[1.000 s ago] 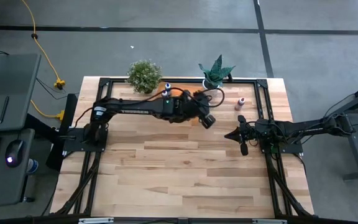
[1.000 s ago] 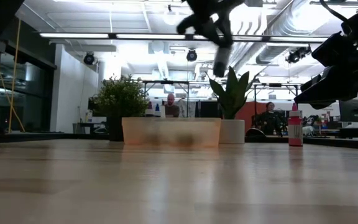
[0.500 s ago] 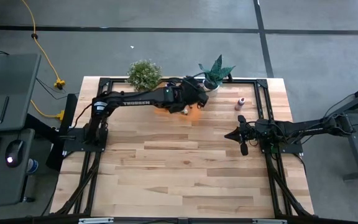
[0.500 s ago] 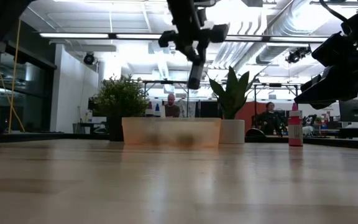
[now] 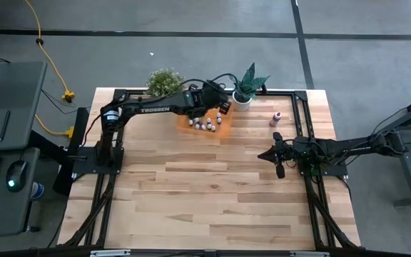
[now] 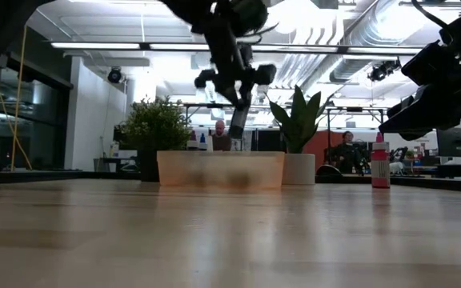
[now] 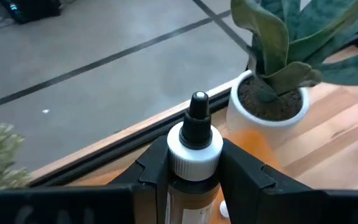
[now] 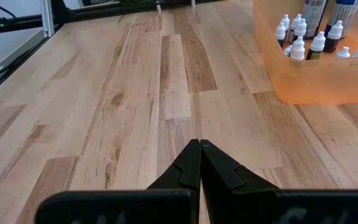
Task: Pick & Place food coloring
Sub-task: Put the large black bottle into the bin
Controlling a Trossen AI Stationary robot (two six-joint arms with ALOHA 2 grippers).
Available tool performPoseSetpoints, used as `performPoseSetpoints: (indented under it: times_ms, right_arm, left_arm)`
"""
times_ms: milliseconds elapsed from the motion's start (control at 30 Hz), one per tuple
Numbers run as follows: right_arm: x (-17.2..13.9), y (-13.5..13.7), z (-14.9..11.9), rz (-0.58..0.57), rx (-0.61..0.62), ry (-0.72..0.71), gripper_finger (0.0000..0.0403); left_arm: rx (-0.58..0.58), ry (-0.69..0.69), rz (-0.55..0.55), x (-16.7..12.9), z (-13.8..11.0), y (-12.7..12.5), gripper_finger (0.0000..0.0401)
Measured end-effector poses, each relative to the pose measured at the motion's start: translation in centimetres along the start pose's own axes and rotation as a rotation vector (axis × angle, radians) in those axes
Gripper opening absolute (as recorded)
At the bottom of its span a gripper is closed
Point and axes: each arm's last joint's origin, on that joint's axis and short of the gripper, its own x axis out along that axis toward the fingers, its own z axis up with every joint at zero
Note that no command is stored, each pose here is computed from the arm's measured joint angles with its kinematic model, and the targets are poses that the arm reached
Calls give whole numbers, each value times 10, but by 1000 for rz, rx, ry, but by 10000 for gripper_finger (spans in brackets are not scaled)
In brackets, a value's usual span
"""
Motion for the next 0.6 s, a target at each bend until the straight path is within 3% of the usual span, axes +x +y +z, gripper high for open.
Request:
performPoseSetpoints:
  times_ms: [333, 600]
  right_arm:
    - [0, 0, 0, 0, 0, 1, 0]
    - [0, 0, 0, 0, 0, 1, 0]
  left_arm:
    - [54, -77, -139, 28, -21, 1, 101]
    - [-13, -122, -118, 41, -46, 6, 101]
